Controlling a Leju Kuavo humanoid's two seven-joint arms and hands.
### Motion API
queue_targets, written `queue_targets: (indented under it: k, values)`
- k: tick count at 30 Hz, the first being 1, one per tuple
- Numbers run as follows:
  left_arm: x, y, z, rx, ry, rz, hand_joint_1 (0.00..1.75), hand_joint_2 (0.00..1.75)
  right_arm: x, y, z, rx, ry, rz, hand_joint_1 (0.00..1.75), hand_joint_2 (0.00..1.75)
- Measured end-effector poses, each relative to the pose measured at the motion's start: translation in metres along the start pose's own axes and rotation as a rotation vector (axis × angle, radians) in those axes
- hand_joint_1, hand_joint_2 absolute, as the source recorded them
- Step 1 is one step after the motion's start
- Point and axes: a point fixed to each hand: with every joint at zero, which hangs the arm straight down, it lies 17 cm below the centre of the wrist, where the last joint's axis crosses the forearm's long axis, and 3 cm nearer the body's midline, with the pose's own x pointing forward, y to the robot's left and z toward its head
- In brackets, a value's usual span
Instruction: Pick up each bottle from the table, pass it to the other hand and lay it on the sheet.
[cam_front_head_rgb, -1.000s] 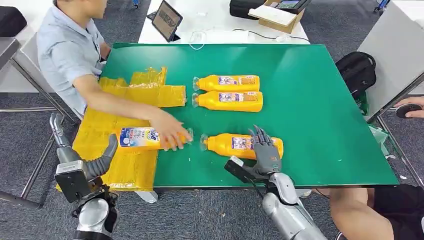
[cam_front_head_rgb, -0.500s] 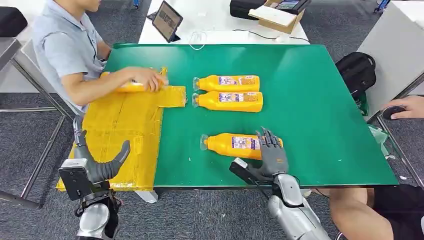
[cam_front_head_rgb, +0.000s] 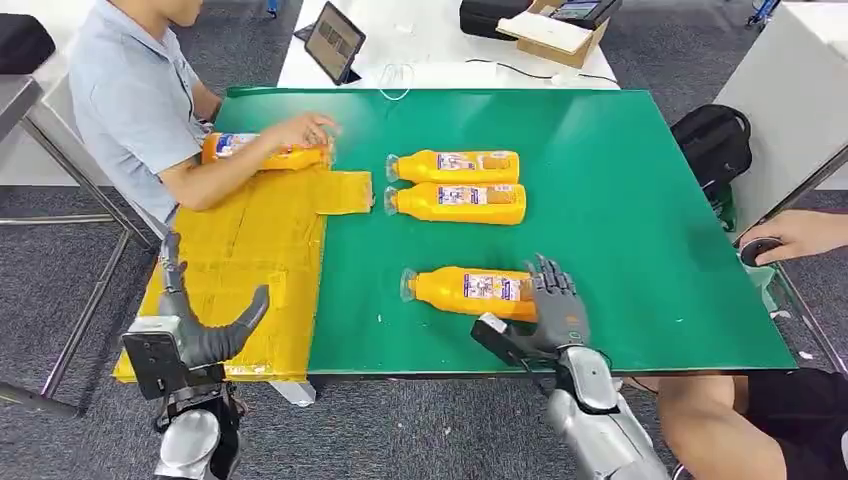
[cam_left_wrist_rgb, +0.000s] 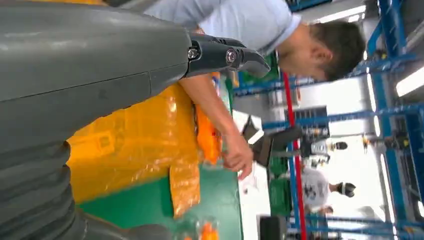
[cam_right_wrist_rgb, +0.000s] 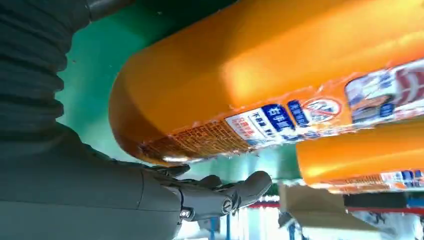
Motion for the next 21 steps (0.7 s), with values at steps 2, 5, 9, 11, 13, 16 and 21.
queue_targets:
  k: [2, 5, 9, 11, 13, 16, 21]
  values:
    - [0.002, -0.004, -0.003, -0.008, -0.007, 0.006, 0.0, 1.75, -0.001, 0.002, -0.008, 0.029, 0.005, -0.017, 0.0, 1.75]
    - [0.003, -0.009, -0.008, -0.017, -0.012, 0.013, 0.0, 1.75, 0.001, 0.007, -0.022, 0.079, 0.005, -0.044, 0.0, 1.75]
    - [0.002, -0.011, -0.009, -0.02, -0.01, 0.018, 0.0, 1.75, 0.002, 0.008, -0.025, 0.088, 0.004, -0.047, 0.12, 1.75]
    - [0.002, -0.011, -0.009, -0.02, -0.01, 0.018, 0.0, 1.75, 0.002, 0.008, -0.025, 0.088, 0.004, -0.047, 0.12, 1.75]
    - [0.002, -0.011, -0.009, -0.02, -0.009, 0.019, 0.0, 1.75, 0.003, 0.008, -0.025, 0.09, 0.004, -0.048, 1.03, 1.75]
    - [0.0, -0.019, -0.01, -0.041, -0.002, 0.035, 0.0, 1.75, 0.011, 0.017, -0.034, 0.148, -0.003, -0.065, 1.31, 1.75]
    - [-0.012, -0.037, -0.024, -0.075, 0.024, 0.074, 0.0, 1.75, 0.051, 0.028, -0.054, 0.285, -0.072, -0.077, 1.54, 1.75]
